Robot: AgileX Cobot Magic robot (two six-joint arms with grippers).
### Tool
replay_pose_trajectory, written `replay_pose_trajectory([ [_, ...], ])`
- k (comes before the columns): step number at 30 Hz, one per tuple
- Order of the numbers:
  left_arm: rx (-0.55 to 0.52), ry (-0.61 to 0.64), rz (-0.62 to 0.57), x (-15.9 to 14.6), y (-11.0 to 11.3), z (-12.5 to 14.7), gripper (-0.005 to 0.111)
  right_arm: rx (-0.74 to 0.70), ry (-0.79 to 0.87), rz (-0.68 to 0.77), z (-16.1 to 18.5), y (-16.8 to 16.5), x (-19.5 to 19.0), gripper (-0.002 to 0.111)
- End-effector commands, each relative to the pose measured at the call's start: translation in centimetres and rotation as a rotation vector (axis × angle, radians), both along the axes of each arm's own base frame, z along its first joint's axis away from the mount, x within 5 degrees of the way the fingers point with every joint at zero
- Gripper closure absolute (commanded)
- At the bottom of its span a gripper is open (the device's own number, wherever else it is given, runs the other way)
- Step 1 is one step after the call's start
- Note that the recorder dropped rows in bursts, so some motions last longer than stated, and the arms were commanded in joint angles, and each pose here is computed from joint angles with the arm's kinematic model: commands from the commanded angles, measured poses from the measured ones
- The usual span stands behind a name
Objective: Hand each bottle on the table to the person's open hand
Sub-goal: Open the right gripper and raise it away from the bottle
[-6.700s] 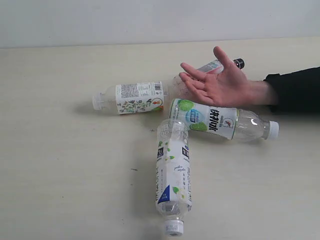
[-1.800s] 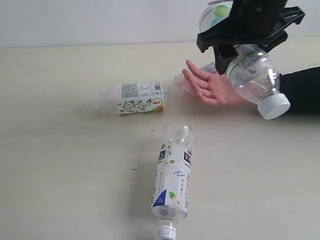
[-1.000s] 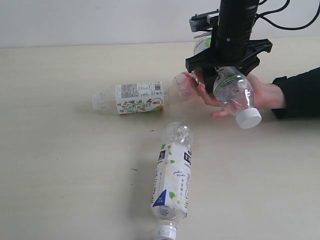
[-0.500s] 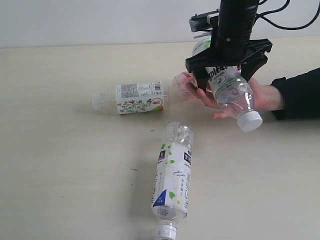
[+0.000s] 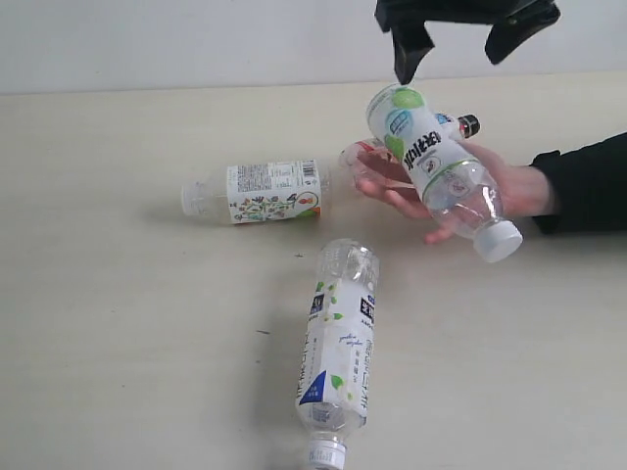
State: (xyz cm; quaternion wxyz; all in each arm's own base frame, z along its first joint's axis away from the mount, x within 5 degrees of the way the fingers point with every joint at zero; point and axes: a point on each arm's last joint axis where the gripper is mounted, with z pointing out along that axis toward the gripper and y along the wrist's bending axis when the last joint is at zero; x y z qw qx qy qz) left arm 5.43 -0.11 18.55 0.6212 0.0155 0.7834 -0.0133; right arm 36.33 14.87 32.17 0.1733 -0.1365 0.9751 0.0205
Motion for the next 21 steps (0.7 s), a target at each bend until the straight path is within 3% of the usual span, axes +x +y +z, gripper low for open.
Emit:
replay_pose_trajectory([
  [1,-0.006,-0.003,-0.005,0.0,0.0,-0.1,0.104,0.115,-0.089,0.085,4.9,-0.6,-3.3,0.061],
  [5,-0.006,-0.003,-0.005,0.0,0.0,-0.1,0.104,0.138,-0.115,0.125,6.6,-2.2,-7.8,0.105],
  [6,-0.006,-0.003,-0.005,0.0,0.0,-0.1,0.104,0.122,-0.121,0.123,6.7,-2.8,-8.9,0.108],
  [10,-0.006,-0.003,-0.005,0.0,0.0,-0.1,0.104,0.093,-0.136,0.136,6.4,-5.5,-14.7,0.108],
  [21,-0.006,-0.003,-0.005,0.0,0.0,-0.1,0.104,0.109,-0.658,0.247,1.1,-11.4,-27.7,0.108],
])
